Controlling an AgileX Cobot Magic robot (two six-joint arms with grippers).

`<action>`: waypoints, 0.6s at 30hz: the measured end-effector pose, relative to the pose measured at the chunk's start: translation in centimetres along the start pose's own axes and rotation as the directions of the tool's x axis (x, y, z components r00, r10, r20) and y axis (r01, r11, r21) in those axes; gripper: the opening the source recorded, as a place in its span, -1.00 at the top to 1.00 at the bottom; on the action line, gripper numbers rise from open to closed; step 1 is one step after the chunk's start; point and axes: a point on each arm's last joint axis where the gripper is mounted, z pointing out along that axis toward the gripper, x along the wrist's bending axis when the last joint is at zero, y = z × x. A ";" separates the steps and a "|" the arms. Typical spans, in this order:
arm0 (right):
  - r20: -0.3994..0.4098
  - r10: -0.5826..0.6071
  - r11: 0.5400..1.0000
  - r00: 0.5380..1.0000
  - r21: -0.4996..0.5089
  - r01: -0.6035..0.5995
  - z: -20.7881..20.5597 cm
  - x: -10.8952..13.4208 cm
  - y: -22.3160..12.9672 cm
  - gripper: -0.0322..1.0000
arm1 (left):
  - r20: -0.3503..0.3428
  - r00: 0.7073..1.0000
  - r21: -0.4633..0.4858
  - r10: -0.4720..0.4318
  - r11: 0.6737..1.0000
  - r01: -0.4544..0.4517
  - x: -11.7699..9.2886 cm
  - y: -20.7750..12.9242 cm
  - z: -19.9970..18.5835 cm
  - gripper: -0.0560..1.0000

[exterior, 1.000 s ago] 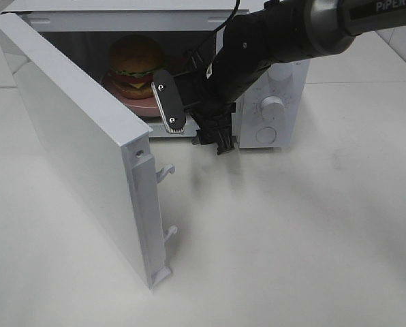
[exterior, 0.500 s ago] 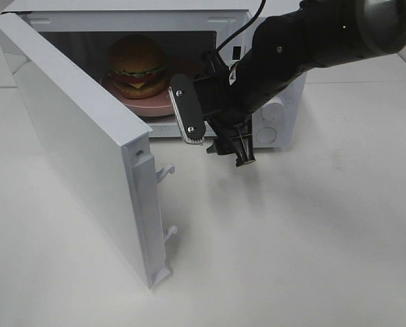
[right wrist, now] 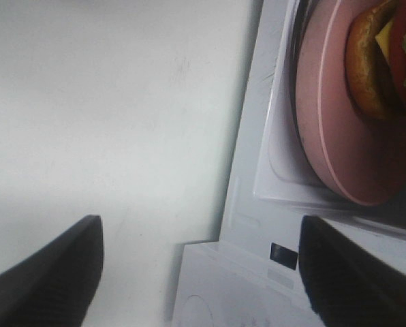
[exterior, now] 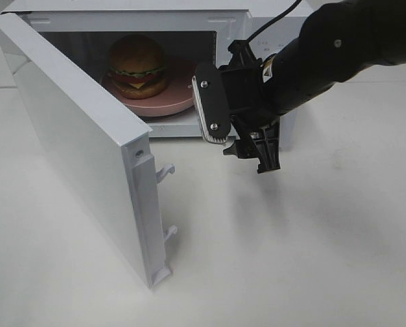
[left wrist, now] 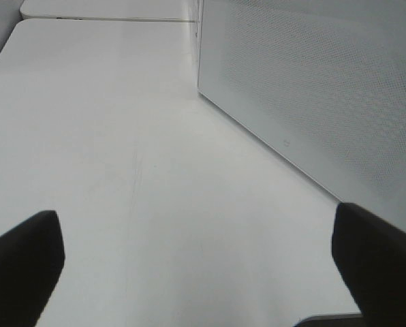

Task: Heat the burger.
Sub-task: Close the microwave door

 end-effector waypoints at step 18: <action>0.040 0.599 0.801 0.800 -0.052 -0.597 -6.8 2.3 -0.8 -0.53 | 0.000 1.000 0.000 0.000 1.000 0.000 0.0 0.0 0.0 -0.98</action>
